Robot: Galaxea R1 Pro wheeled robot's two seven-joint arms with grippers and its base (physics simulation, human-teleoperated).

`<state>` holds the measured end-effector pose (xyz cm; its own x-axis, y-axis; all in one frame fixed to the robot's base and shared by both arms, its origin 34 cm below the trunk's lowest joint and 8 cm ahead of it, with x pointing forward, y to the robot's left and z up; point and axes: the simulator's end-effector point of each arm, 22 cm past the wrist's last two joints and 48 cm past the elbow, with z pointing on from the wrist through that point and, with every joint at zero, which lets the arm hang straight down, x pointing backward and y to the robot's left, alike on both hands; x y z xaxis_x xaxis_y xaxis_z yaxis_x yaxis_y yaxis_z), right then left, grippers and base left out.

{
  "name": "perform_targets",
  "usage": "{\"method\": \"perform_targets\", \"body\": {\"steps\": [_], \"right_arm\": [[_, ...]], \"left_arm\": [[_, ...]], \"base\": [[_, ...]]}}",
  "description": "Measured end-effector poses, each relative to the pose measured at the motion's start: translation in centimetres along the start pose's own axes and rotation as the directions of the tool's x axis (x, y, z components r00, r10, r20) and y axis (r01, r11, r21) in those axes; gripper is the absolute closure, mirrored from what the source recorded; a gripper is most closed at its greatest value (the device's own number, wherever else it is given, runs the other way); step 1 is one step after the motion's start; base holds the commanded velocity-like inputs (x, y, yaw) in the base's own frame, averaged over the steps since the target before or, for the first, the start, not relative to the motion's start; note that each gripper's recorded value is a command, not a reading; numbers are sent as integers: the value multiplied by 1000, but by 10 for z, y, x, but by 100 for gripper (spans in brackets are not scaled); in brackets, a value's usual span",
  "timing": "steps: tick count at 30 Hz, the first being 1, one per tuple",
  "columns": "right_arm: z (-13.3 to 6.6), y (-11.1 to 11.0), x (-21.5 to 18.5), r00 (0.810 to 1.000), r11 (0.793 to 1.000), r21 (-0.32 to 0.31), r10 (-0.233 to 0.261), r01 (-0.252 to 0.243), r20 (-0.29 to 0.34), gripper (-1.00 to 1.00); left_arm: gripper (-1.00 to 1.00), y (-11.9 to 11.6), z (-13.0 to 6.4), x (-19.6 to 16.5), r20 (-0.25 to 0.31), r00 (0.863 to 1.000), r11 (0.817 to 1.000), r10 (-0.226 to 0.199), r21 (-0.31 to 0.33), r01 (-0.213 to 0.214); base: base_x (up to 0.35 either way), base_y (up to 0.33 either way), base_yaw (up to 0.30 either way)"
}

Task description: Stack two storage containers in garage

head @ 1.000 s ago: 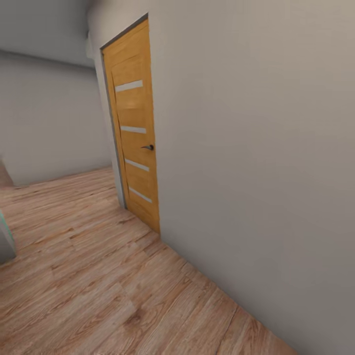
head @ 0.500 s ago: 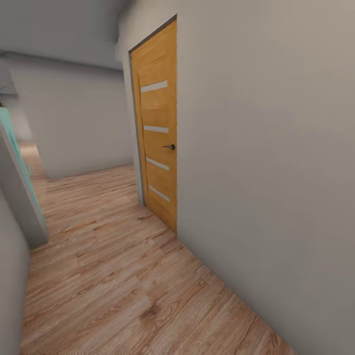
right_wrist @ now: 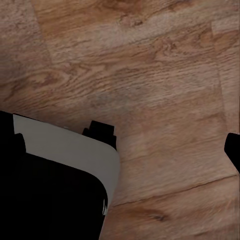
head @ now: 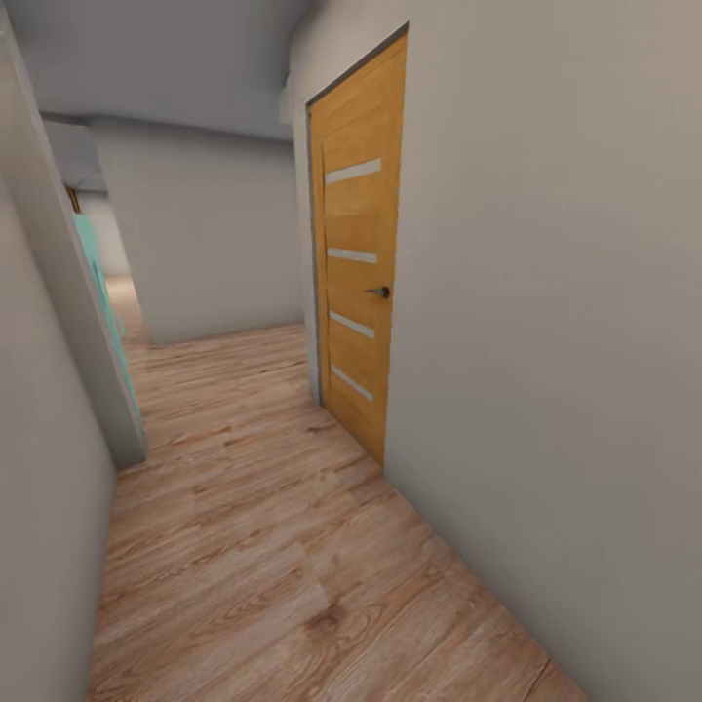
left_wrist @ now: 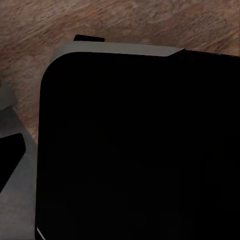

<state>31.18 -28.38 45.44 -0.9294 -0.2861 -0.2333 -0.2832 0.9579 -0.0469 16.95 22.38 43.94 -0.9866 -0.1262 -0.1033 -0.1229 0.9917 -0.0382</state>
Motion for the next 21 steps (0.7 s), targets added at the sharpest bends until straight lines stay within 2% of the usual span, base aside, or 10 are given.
{"method": "perform_targets", "body": {"steps": [21], "right_arm": [[0, 1, 0, 1000, 1000, -1, 0, 0, 1, -100]], "left_arm": [[-100, 0, 0, 1, -2, 1000, 1000, 0, 0, 0]], "base": [[317, 0, 269]]}}
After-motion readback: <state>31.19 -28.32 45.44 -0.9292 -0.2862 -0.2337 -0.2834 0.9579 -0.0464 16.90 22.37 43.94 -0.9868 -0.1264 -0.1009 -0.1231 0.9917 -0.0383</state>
